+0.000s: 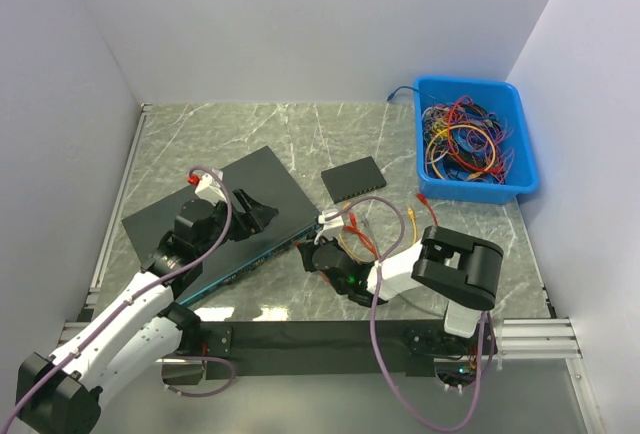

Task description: Insert the plug into the switch port

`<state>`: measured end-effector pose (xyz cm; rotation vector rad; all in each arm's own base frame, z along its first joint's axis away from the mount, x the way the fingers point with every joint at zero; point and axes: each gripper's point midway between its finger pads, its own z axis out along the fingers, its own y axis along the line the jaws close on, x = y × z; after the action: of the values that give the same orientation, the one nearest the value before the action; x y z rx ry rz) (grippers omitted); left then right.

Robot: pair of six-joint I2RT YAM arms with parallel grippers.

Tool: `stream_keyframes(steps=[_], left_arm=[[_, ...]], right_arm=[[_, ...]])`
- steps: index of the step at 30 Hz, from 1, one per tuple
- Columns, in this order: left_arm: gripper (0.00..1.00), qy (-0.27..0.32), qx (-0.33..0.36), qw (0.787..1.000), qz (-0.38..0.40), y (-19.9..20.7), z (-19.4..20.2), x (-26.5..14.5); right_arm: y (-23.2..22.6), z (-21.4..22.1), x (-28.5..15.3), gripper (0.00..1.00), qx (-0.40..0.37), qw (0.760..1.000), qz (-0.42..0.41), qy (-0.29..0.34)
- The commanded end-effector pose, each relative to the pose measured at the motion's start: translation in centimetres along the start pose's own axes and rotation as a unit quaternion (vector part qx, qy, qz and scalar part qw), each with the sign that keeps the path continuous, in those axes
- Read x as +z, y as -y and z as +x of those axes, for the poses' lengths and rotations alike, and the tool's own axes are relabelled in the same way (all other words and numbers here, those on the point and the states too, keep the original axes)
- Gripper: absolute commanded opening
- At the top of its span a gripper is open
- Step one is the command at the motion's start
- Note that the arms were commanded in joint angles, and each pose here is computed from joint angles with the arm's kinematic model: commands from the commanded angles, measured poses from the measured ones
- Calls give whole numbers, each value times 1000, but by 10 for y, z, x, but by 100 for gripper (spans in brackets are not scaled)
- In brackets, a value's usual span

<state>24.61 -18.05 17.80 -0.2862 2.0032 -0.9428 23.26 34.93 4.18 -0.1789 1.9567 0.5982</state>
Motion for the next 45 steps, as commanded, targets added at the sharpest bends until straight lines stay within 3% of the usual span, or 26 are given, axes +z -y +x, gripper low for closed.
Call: stream_keyframes(steps=[1, 4, 11, 17, 33, 45], left_arm=[[77, 12, 5, 1000, 9, 3, -4, 2], [77, -1, -2, 1000, 17, 2, 4, 3], [75, -23, -38, 993, 106, 25, 20, 4], [76, -39, -68, 987, 137, 41, 25, 7], [75, -36, -74, 985, 154, 63, 18, 13], [62, -54, -102, 974, 194, 84, 21, 17]], right_arm=[[-4, -37, -3, 0, 21, 998, 7, 53], [-14, -41, -23, 0, 31, 998, -21, 50], [-25, -98, -82, 0, 96, 985, -104, 100], [-34, -130, -105, 0, 112, 976, -139, 121], [-50, -147, -102, 0, 90, 977, -144, 126], [-65, -156, -94, 0, 88, 975, -153, 133]])
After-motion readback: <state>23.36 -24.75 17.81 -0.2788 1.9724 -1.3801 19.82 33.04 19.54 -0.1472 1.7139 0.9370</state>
